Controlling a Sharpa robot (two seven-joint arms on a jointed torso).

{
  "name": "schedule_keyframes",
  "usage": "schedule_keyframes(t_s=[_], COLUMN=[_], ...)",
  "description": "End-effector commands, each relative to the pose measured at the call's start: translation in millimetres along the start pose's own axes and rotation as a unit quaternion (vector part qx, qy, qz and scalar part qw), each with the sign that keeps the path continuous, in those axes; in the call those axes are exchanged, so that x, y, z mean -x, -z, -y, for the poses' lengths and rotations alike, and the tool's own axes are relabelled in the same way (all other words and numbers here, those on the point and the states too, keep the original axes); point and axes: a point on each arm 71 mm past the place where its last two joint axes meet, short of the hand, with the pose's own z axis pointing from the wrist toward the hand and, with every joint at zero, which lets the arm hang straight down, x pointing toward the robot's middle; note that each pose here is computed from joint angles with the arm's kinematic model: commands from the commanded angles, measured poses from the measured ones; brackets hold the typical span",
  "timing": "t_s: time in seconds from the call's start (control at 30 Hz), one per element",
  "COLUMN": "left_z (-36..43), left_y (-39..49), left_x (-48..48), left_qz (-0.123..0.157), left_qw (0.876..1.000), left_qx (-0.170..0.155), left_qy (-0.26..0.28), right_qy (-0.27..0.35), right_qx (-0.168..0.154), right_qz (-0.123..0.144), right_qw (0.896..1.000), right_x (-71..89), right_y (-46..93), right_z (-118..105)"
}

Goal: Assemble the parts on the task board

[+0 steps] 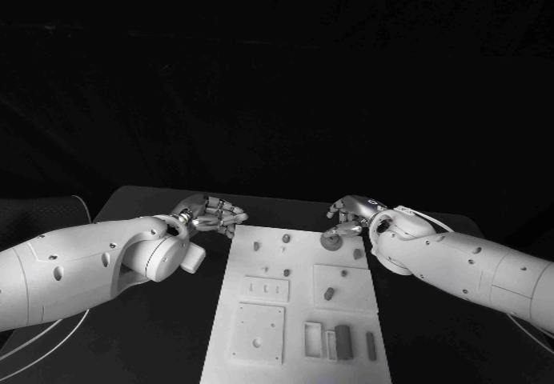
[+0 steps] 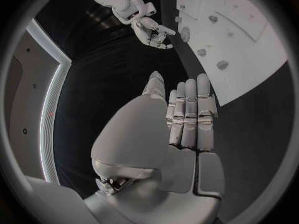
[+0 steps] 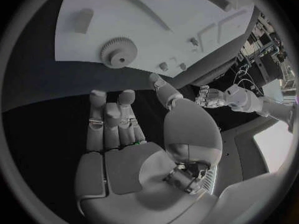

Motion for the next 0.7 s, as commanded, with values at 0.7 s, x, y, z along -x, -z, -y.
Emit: schedule_keyframes(t_s=[0.7], left_z=[2.6], left_y=[-3.3], left_x=[-4.6], left_qz=[-0.012], left_qw=[1.000], left_qx=[-0.005], left_qy=[-0.002], right_qy=[-0.013], right_qx=[-0.027], right_qz=[-0.072], right_qw=[0.997], right_x=[-18.5], right_y=[-6.3], right_z=[23])
